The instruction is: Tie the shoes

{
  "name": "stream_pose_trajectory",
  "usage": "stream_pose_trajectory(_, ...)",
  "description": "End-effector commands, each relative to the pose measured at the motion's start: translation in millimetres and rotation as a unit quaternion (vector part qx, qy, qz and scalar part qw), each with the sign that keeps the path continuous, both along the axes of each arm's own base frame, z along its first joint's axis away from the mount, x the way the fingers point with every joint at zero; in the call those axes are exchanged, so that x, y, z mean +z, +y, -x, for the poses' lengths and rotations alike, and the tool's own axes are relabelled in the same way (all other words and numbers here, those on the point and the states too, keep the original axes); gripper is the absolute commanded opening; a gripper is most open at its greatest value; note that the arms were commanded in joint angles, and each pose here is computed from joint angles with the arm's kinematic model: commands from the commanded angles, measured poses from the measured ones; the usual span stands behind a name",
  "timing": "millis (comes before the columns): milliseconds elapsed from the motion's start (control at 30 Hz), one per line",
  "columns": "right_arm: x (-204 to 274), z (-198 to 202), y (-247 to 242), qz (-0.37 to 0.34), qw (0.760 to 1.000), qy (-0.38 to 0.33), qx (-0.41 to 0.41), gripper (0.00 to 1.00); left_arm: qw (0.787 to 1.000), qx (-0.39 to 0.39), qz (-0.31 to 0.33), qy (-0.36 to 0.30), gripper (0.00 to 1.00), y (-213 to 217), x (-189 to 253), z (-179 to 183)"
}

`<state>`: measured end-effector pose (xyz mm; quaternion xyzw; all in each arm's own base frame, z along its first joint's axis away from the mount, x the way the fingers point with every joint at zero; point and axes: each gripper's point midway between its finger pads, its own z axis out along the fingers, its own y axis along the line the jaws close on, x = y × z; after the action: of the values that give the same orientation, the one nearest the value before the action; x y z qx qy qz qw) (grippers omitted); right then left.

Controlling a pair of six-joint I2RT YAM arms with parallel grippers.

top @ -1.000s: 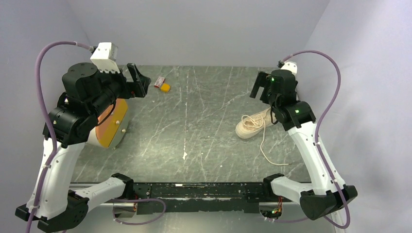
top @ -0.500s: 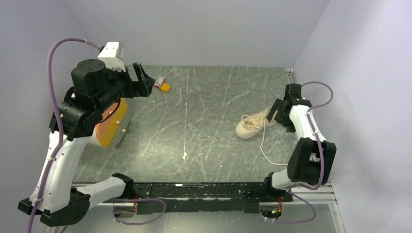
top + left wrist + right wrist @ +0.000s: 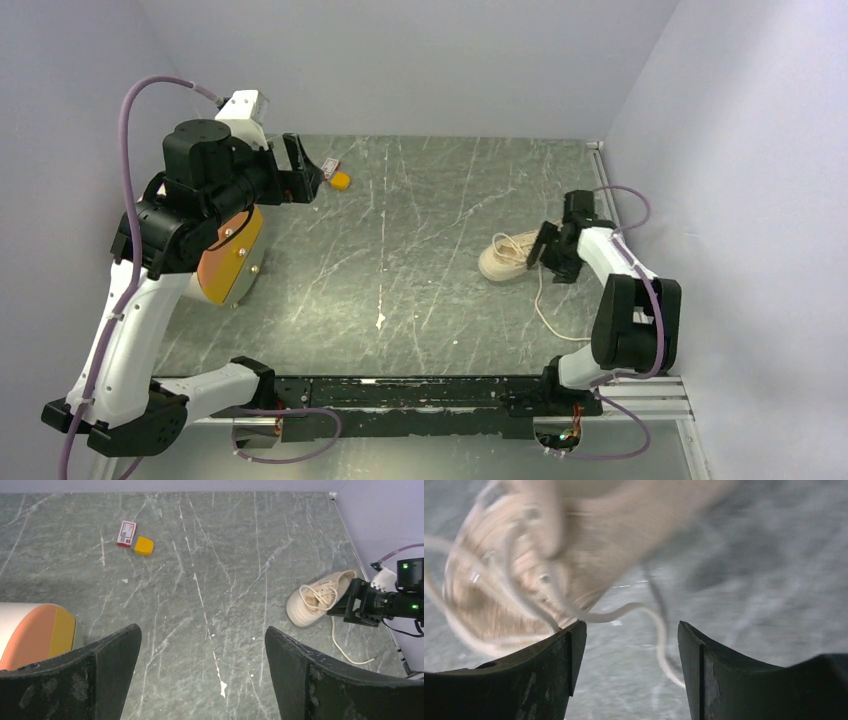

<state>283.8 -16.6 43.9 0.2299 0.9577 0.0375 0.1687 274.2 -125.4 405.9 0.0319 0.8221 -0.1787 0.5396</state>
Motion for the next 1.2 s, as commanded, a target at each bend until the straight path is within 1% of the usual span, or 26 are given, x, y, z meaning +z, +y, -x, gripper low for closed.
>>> stream_pose_trajectory(0, 16.7, -29.6, 83.9, -0.073, 0.993, -0.065, 0.069, 0.72, 1.0, -0.005, 0.005, -0.003, 0.97, -1.4, 9.3, 4.6)
stream_pose_trajectory(167, 36.2, -41.1, 168.9, -0.137, 0.979, -0.088, 0.119, 0.74, 1.0, -0.01, 0.011, 0.018, 0.97, -4.4, 4.6, 8.5)
stream_pose_trajectory(233, 52.1, -40.4, 186.9, -0.155, 0.973, -0.1, 0.141, 0.75, 1.0, -0.011, 0.013, 0.025, 0.97, -4.8, 0.8, 10.4)
stream_pose_trajectory(267, 60.5, -39.3, 187.9, -0.155, 0.971, -0.106, 0.151, 0.75, 0.999, -0.01, 0.016, 0.028, 0.97, -4.9, -1.1, 11.0)
stream_pose_trajectory(300, 67.3, -38.1, 182.1, -0.141, 0.972, -0.108, 0.155, 0.77, 0.999, -0.01, 0.02, 0.029, 0.97, -5.6, -3.0, 12.1)
stream_pose_trajectory(367, 82.8, -42.8, 156.6, -0.077, 0.975, -0.126, 0.164, 0.83, 0.999, -0.014, 0.028, 0.031, 0.97, -7.9, -7.2, 13.8)
stream_pose_trajectory(433, 91.4, -48.8, 125.4, -0.022, 0.978, -0.128, 0.164, 0.87, 0.998, -0.025, 0.039, 0.037, 0.97, -12.9, -11.6, 17.2)
stream_pose_trajectory(500, 95.3, -60.5, 86.3, -0.003, 0.984, -0.118, 0.137, 0.88, 0.997, -0.04, 0.05, 0.05, 0.97, -19.1, -15.7, 21.4)
stream_pose_trajectory(567, 94.0, -73.2, 54.8, -0.003, 0.988, -0.112, 0.107, 0.88, 0.996, -0.052, 0.054, 0.058, 0.97, -23.4, -16.3, 23.6)
stream_pose_trajectory(633, 94.6, -89.8, 29.7, -0.007, 0.99, -0.12, 0.077, 0.88, 0.995, -0.061, 0.053, 0.059, 0.97, -25.7, -14.2, 25.4)
stream_pose_trajectory(700, 88.1, -106.7, 13.4, -0.015, 0.992, -0.116, 0.049, 0.89, 0.995, -0.072, 0.052, 0.052, 0.97, -28.1, -8.7, 25.8)
stream_pose_trajectory(833, 62.0, -140.6, 1.3, -0.031, 0.995, -0.088, 0.038, 0.86, 0.994, -0.086, 0.051, 0.043, 0.97, -32.8, -1.5, 23.1)
stream_pose_trajectory(933, 39.7, -157.7, -2.7, -0.035, 0.996, -0.065, 0.04, 0.83, 0.994, -0.092, 0.048, 0.038, 0.97, -34.3, 3.8, 20.9)
stream_pose_trajectory(1000, 26.6, -159.2, -4.0, -0.041, 0.997, -0.049, 0.034, 0.81, 0.994, -0.089, 0.047, 0.037, 0.97, -33.3, 4.5, 21.1)
stream_pose_trajectory(1067, 19.7, -151.4, -3.4, -0.044, 0.998, -0.032, 0.031, 0.8, 0.994, -0.086, 0.051, 0.036, 0.97, -32.3, 2.8, 22.7)
stream_pose_trajectory(1167, 16.1, -119.2, 3.9, -0.055, 0.998, -0.013, 0.03, 0.8, 0.993, -0.088, 0.063, 0.037, 0.97, -33.0, -0.5, 27.3)
